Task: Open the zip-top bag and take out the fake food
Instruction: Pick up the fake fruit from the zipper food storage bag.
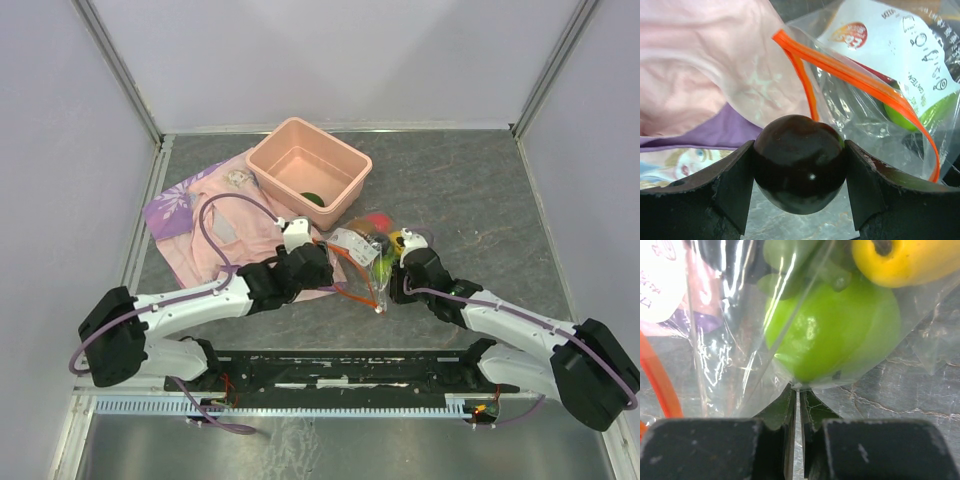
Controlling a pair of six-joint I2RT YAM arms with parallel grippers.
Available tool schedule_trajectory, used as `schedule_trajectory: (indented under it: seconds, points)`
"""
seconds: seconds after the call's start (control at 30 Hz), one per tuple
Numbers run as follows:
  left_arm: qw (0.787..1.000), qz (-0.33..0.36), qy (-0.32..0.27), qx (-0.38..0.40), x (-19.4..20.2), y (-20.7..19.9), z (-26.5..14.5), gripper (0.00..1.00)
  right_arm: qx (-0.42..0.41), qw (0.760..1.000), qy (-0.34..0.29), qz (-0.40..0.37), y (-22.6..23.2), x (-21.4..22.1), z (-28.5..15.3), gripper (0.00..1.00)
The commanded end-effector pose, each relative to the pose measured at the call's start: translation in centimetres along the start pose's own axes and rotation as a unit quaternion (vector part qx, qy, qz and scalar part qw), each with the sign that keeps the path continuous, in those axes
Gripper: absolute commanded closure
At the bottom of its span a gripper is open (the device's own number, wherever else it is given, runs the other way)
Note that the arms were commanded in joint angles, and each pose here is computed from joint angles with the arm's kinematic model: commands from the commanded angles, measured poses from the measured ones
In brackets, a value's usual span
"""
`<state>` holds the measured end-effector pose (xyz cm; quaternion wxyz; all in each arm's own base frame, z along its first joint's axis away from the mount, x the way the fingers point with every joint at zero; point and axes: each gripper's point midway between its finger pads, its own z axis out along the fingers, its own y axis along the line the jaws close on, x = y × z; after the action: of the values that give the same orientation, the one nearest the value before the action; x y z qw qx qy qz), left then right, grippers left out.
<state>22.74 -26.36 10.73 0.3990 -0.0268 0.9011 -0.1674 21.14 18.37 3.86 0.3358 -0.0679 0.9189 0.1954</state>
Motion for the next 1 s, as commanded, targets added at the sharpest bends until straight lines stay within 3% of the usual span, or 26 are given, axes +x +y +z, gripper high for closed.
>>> schedule_trajectory:
  seconds: [0.0, 0.43, 0.77, 0.97]
  points:
    - [0.995, 0.038, -0.073, -0.049, -4.7, 1.4, -1.6, 0.77, -0.009, 0.999, -0.043, 0.005, 0.8, -2.6, -0.5, 0.87]
    - [0.96, 0.09, -0.173, -0.203, -11.9, 7.3, -3.1, 0.83, -0.011, 0.999, -0.053, 0.002, 0.8, -2.9, -0.9, 0.87]
    - [0.943, 0.021, -0.23, -0.24, -17.6, 11.3, -1.5, 0.84, -0.014, 0.998, -0.053, 0.004, 0.8, -2.7, -0.9, 0.87]
    - [0.941, -0.016, -0.256, -0.221, -21.1, 12.8, 0.3, 0.82, -0.012, 0.998, -0.06, 0.001, 0.6, -2.8, -1.1, 0.87]
